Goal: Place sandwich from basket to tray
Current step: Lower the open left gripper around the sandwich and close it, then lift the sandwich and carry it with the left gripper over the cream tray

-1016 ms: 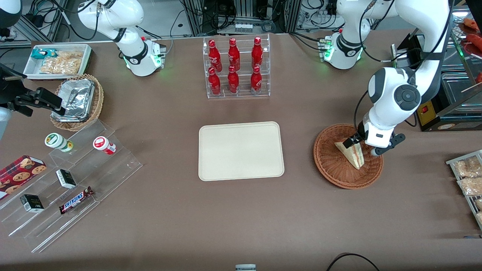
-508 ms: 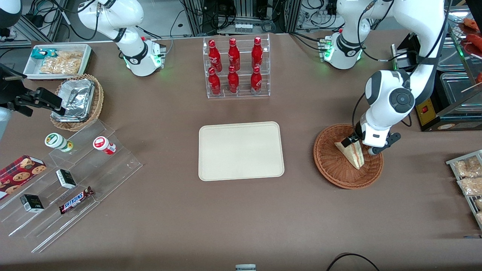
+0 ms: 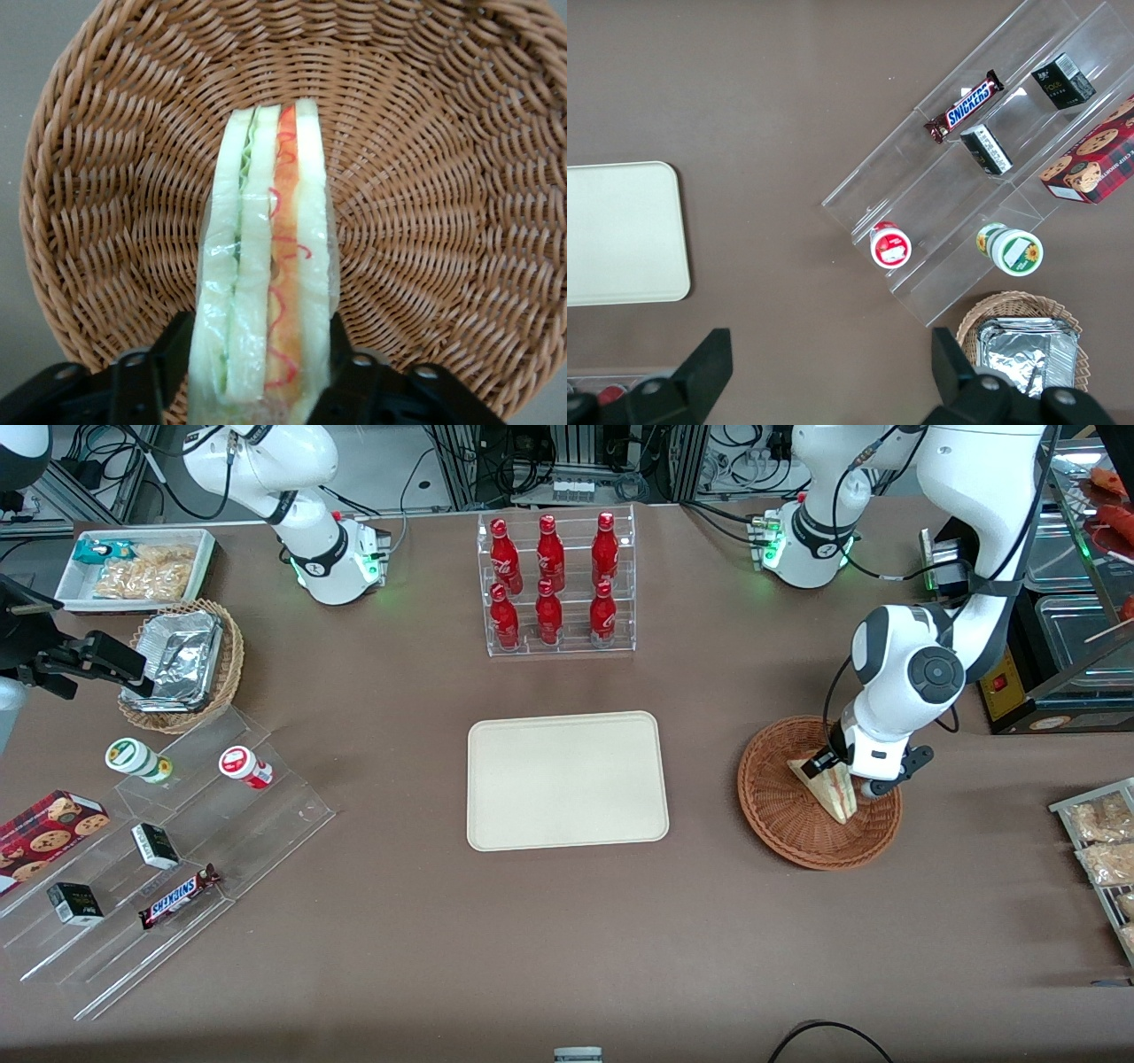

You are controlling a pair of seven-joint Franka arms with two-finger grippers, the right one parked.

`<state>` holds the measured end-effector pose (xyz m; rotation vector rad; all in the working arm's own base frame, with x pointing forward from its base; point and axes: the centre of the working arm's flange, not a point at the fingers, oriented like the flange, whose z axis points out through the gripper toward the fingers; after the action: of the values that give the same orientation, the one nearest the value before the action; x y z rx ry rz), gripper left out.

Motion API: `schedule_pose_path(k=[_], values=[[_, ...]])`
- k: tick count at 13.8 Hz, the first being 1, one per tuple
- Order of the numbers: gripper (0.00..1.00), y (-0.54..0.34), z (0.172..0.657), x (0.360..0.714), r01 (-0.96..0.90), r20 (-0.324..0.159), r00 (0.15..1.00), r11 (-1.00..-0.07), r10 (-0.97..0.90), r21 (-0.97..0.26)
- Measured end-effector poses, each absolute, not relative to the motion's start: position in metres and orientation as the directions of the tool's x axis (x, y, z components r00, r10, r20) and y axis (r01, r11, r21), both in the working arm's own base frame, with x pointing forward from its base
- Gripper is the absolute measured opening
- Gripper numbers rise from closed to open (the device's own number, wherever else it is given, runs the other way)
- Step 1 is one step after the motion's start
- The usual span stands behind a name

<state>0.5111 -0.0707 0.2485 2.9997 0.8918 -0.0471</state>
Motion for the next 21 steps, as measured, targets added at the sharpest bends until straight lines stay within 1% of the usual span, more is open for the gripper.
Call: schedule_pose_path(k=[2,3,4,5,6,8,9,10,12,16,21], values=[[0.41,-0.072,0.254,0.516,0.546,-0.023,0.838,-0.838,0.545,0.011],[0.33,-0.073,0.257,0.519,0.545,-0.020,0.839,-0.838,0.544,0.014],[0.24,-0.074,0.261,0.522,0.543,-0.026,0.840,-0.840,0.542,0.009],[0.19,-0.077,0.268,0.527,0.537,-0.046,0.843,-0.844,0.537,-0.006],[0.19,-0.081,0.279,0.532,0.512,-0.076,0.855,-0.858,0.513,-0.029],[0.17,-0.101,0.310,0.545,0.374,-0.140,0.915,-0.926,0.378,-0.053],[0.15,-0.111,0.325,0.550,0.293,-0.159,0.941,-0.955,0.298,-0.050],[0.15,-0.121,0.338,0.555,0.219,-0.168,0.960,-0.975,0.223,-0.041],[0.15,-0.148,0.349,0.562,0.128,-0.163,0.978,-0.992,0.129,-0.018],[0.15,-0.212,0.341,0.566,0.037,-0.167,0.985,-0.999,0.035,0.013],[0.15,-0.314,0.329,0.558,0.045,-0.160,0.986,-0.999,0.042,0.015]])
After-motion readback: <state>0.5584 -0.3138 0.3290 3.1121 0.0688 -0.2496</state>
